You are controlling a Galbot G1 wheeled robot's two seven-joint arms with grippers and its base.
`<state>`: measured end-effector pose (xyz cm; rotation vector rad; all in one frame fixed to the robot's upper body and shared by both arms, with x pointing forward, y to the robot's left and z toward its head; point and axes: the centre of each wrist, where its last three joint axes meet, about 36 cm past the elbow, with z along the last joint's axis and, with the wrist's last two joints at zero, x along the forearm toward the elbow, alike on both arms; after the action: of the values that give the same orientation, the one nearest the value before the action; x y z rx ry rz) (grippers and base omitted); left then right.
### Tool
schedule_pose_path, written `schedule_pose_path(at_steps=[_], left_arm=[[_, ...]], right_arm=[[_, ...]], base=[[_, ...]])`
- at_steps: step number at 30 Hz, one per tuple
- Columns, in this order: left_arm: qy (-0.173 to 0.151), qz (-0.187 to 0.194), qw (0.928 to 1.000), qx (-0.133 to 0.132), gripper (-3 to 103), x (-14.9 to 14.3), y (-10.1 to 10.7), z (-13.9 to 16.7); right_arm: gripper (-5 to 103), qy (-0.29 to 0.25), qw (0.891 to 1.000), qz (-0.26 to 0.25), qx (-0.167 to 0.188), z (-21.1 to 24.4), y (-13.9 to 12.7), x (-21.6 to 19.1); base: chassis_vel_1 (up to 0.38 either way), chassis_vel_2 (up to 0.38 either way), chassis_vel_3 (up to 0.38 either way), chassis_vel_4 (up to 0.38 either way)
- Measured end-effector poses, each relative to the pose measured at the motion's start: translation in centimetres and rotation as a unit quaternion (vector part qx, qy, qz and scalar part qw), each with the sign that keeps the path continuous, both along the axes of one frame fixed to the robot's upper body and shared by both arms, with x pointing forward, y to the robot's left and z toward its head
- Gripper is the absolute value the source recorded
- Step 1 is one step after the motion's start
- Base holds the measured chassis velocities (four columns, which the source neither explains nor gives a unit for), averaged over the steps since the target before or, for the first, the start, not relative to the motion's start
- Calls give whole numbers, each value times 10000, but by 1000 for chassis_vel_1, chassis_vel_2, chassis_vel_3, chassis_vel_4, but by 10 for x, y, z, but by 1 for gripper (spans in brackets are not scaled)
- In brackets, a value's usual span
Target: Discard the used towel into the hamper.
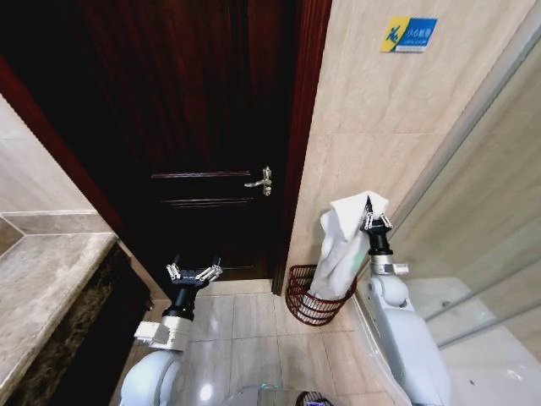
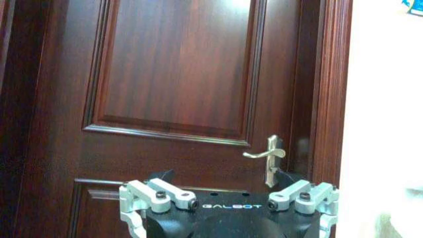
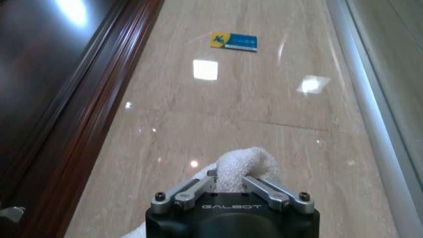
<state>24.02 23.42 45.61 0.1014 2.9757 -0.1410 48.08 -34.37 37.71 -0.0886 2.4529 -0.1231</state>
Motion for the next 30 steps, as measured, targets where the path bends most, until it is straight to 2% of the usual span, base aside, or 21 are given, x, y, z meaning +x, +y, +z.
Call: schedule_pose_path(at_steps=[9,17,30], left_arm=[[0,0,10000,0,100,0,0,0],[0,0,10000,0,100,0,0,0],[0,0,10000,0,100,0,0,0]], right_arm=[[4,60,10000,51,-40,-5,3,2],[4,250,9994,253,-33,-27,31,0],[4,849,9963,-117,9,-91,1,24]], base=[[0,0,0,0],[0,0,0,0],[0,0,0,0]])
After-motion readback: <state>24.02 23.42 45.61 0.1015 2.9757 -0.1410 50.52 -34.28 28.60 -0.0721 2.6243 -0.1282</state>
